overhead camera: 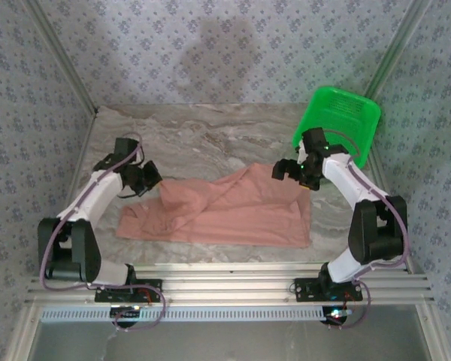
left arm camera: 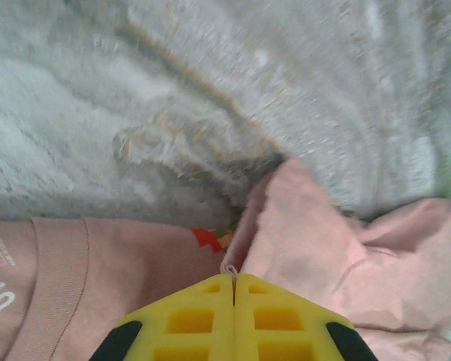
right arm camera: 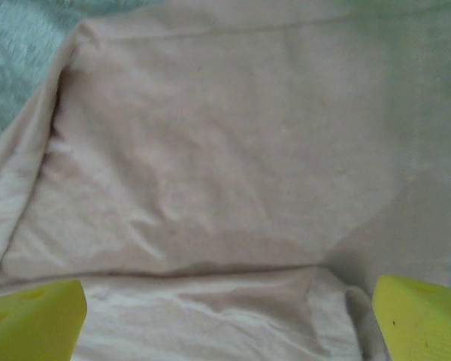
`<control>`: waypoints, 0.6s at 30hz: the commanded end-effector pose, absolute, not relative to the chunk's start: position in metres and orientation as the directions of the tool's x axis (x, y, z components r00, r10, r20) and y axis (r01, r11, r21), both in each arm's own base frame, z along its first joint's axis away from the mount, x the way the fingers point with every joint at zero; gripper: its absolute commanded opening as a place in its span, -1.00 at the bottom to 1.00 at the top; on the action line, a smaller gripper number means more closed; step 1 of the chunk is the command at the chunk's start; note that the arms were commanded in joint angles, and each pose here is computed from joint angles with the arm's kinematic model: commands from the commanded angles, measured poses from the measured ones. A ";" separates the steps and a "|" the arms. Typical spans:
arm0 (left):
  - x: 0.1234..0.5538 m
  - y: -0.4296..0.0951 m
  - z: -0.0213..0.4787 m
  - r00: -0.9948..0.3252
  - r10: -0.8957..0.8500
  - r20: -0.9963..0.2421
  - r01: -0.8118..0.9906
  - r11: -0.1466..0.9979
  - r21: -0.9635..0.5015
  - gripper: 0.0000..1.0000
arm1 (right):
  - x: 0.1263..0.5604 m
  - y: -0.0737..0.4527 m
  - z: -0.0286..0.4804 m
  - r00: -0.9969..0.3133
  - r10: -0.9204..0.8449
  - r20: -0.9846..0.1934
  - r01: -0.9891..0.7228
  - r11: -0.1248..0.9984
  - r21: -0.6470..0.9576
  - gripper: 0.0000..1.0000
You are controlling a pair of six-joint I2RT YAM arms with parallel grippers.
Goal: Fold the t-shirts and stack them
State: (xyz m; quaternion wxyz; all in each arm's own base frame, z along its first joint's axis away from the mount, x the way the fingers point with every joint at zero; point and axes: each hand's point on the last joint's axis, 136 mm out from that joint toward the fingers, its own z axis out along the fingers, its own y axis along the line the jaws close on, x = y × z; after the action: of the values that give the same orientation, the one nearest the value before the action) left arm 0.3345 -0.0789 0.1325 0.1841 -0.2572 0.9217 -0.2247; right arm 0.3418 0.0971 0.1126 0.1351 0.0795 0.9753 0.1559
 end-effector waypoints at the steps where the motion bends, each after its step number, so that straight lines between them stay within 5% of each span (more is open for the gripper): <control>1: 0.332 -0.061 0.161 -0.790 -0.540 -0.291 -0.361 0.792 -0.492 -1.00 | 0.354 0.081 0.110 -0.944 0.238 -0.227 0.185 0.955 0.232 1.00; 18: 0.346 0.028 0.177 -0.718 -0.605 -0.343 -0.429 0.774 -0.466 -1.00 | 0.429 0.117 0.093 -0.966 0.145 -0.216 0.124 0.986 0.109 0.86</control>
State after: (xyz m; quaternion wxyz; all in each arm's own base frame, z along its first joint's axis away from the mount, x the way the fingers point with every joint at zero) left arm 0.3423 0.0229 0.1718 0.2426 -0.3027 0.9035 -0.1821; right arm 0.4268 0.1162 0.0970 0.1333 0.0702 0.9866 0.0622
